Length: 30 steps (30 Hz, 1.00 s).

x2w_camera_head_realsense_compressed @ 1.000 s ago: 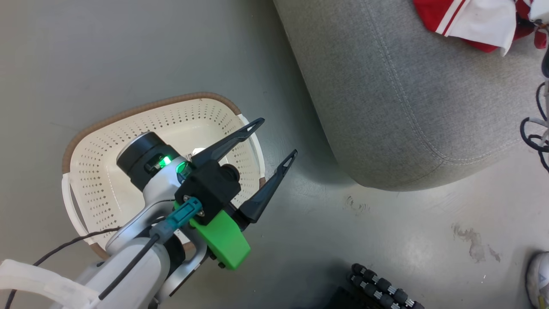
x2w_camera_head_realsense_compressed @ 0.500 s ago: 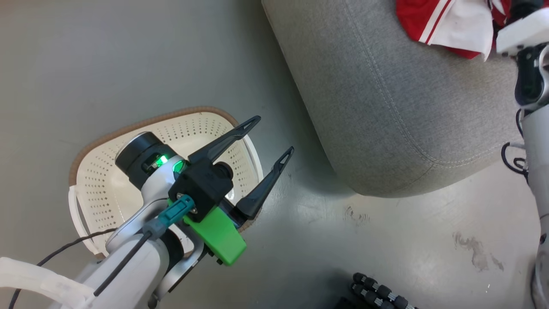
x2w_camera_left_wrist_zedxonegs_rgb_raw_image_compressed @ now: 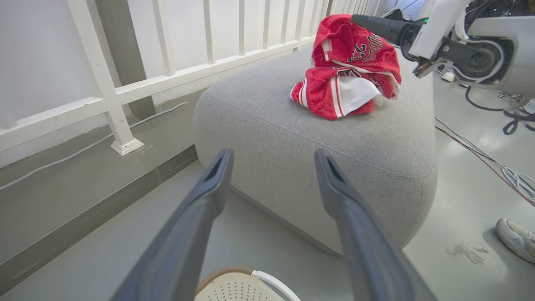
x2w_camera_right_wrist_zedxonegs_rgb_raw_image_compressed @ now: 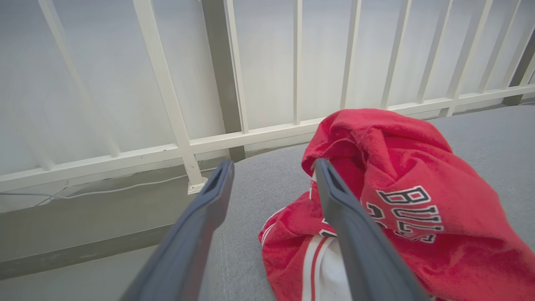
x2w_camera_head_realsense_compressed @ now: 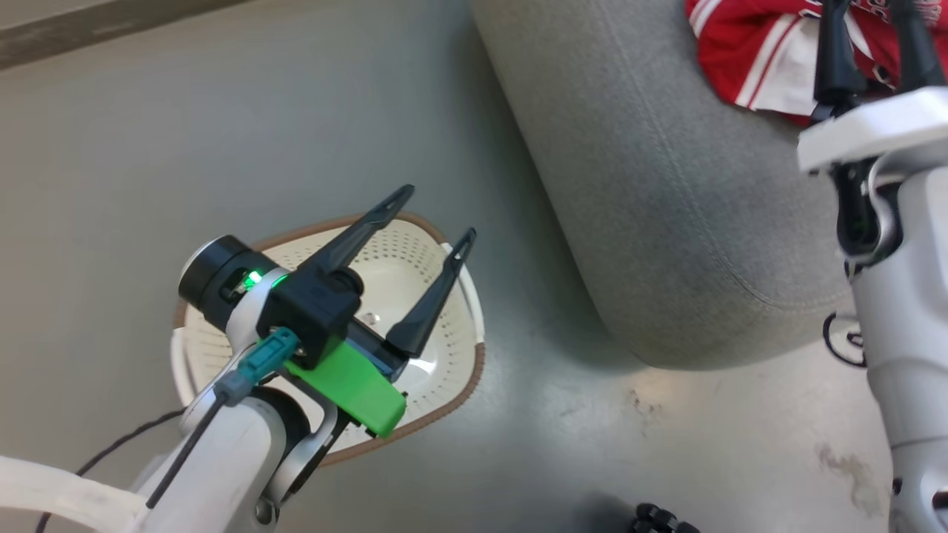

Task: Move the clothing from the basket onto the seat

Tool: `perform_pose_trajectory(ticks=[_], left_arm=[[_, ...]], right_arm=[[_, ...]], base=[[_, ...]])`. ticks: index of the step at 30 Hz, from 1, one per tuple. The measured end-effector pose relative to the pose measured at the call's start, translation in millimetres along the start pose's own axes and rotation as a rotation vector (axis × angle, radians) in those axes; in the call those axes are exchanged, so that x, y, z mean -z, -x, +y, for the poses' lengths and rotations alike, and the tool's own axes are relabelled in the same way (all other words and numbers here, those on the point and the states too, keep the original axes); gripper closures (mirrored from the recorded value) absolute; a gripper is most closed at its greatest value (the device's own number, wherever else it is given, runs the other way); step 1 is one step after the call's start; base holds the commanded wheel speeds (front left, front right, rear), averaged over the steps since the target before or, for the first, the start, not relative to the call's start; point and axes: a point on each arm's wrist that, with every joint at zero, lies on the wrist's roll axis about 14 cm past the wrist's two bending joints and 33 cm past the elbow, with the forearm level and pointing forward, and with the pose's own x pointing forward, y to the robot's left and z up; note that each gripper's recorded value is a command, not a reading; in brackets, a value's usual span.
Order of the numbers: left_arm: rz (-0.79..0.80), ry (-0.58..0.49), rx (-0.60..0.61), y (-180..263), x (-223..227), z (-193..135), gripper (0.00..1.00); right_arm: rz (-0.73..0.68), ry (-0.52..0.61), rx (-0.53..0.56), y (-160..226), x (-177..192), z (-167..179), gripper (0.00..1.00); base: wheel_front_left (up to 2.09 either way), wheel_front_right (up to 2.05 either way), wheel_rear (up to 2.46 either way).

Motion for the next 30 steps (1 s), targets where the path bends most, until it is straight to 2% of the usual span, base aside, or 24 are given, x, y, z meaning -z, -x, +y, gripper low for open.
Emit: perform_pose_trajectory(ticks=[8, 13, 17, 24, 30], left_arm=[[-0.036, -0.013, -0.204, 28, -11, 31, 0.0], [-0.056, -0.002, -0.348, 54, -17, 49, 0.0], [-0.076, -0.034, -0.471, 82, -27, 62, 0.0], [-0.08, -0.055, -0.624, 127, -32, 72, 0.0], [-0.085, -0.076, -0.734, 163, -35, 76, 0.0]], right_arm=[[-0.016, -0.036, -0.13, 15, 2, 51, 0.0], [-0.005, -0.041, -0.208, 29, 8, 80, 0.0], [-0.001, -0.049, -0.281, 43, 9, 106, 0.0], [-0.013, -0.083, -0.353, 64, 3, 134, 0.0], [-0.028, -0.096, -0.386, 81, -5, 146, 0.0]], base=[[0.0, 0.0, 0.0], [0.0, 0.0, 0.0], [0.0, 0.0, 0.0], [0.0, 0.0, 0.0], [0.0, 0.0, 0.0]])
